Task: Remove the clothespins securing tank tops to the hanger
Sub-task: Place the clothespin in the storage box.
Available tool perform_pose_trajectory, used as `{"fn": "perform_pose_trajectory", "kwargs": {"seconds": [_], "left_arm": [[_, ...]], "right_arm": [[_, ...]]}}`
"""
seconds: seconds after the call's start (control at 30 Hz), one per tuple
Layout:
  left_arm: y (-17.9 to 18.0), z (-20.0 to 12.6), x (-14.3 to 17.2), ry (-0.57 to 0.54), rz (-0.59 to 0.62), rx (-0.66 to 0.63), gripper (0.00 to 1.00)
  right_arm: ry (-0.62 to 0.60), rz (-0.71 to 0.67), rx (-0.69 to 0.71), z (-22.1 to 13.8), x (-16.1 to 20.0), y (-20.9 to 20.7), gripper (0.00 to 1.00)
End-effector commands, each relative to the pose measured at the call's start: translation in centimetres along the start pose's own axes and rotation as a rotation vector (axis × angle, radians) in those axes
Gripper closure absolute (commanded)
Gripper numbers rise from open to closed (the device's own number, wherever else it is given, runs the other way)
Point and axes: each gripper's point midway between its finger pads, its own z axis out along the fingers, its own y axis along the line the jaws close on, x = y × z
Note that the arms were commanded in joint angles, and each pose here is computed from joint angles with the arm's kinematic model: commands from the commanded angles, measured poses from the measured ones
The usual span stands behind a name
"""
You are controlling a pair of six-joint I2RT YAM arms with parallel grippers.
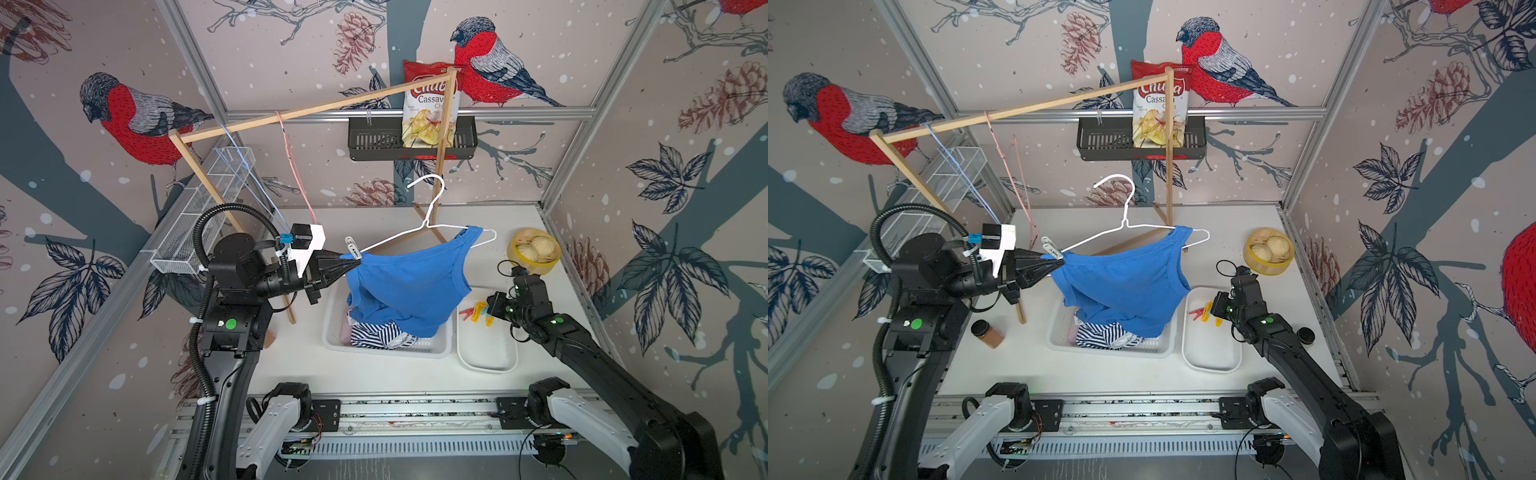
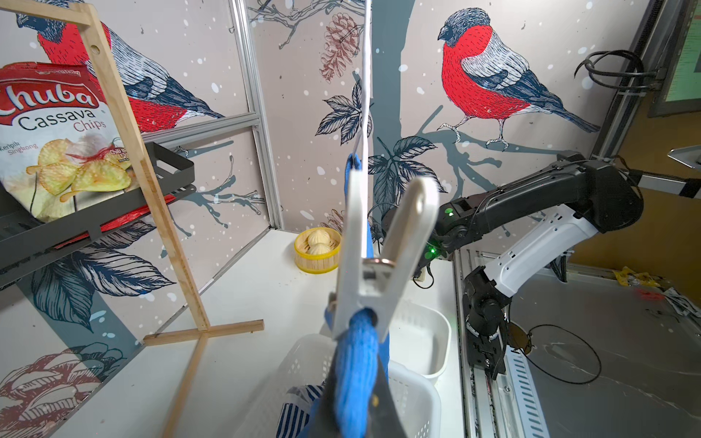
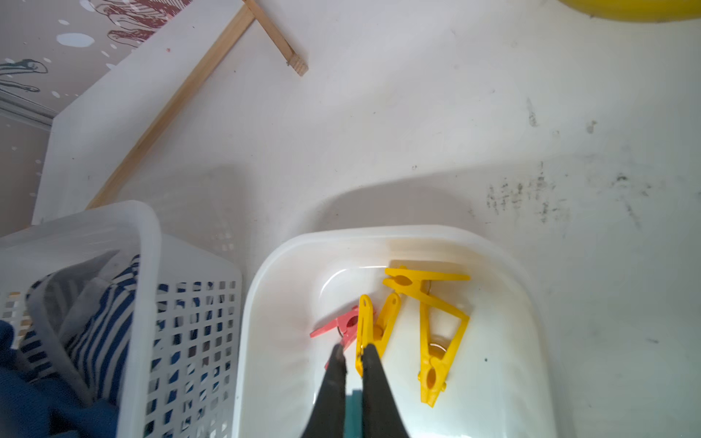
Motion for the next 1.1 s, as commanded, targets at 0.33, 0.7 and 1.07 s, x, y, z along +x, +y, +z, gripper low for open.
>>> {"fn": "perform_pose_trajectory", "kwargs": {"seconds": [0.33, 0.7, 1.07], "left_arm": [[0.3, 0.1, 0.0, -0.004, 0.038, -0.025, 1.0], [0.1, 0.0, 0.5, 0.003, 0.036, -0.035, 1.0], [0.4, 0.4, 0.8, 0.008, 0.024, -0.007, 1.0]], "right_arm": [[0.073, -0.007, 0.055, 3.8, 1.6, -1.5, 0.77], [-0.23, -0.129, -0.136, -5.1, -6.6, 4.8, 0.38], [-0.712, -0.493, -0.618, -26.5, -13.1, 16.5, 0.24]]}}
